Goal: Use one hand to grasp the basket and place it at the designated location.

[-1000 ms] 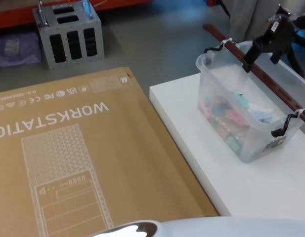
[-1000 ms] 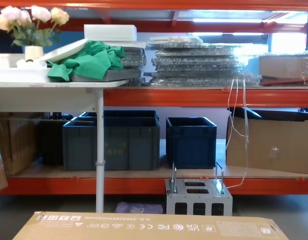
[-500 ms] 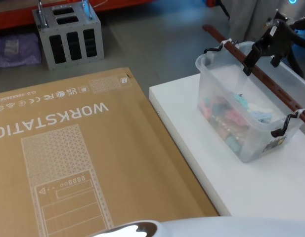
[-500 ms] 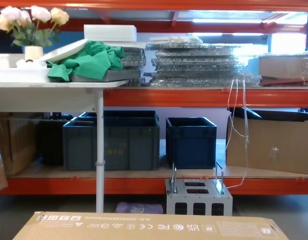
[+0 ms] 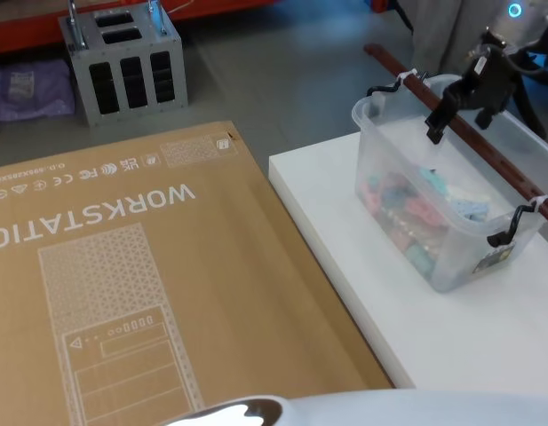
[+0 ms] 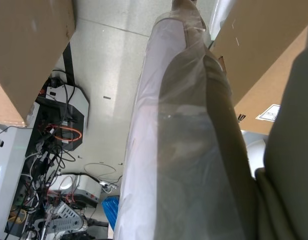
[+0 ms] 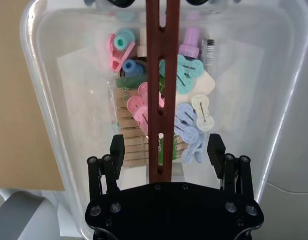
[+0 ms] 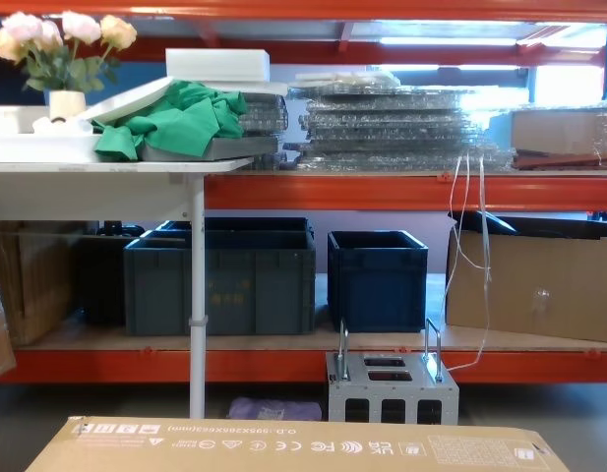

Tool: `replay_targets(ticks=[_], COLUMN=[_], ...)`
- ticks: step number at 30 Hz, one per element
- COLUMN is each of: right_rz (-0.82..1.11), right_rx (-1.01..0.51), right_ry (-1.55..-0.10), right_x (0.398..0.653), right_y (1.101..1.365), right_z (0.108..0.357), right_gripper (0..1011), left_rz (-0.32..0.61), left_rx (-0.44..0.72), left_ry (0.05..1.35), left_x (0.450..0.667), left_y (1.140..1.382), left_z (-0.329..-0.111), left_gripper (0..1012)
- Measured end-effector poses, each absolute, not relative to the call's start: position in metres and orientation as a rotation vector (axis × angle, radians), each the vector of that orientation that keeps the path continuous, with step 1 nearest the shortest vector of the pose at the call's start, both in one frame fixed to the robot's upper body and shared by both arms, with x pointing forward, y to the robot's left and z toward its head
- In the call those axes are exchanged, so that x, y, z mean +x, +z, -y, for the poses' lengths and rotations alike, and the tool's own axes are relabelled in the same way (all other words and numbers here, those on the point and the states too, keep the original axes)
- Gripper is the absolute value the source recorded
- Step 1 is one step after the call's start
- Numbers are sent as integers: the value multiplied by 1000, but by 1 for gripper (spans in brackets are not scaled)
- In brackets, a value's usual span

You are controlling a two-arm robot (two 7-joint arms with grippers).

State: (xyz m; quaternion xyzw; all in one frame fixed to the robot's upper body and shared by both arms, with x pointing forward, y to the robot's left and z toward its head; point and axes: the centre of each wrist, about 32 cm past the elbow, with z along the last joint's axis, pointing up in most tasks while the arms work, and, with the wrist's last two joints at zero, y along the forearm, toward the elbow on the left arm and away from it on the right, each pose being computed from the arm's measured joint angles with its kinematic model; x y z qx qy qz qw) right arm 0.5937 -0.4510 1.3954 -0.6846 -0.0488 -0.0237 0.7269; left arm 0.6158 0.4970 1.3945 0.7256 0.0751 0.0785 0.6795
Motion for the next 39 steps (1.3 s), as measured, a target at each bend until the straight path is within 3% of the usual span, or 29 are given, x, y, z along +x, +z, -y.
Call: replay_targets(ticks=[22,39], right_rz=[87,58], right_rx=[-1472,-1493], right_ry=[48,48], right_x=[607,612], right_y=[1368,1359], right_z=[437,436], right_gripper=[1000,1001], left_rz=[-169,-169], left_rx=[1629,1629], left_ry=[176,176], left_x=[616,616], left_y=[1394,1394], left_z=[-497,-497], left_gripper=[0,0])
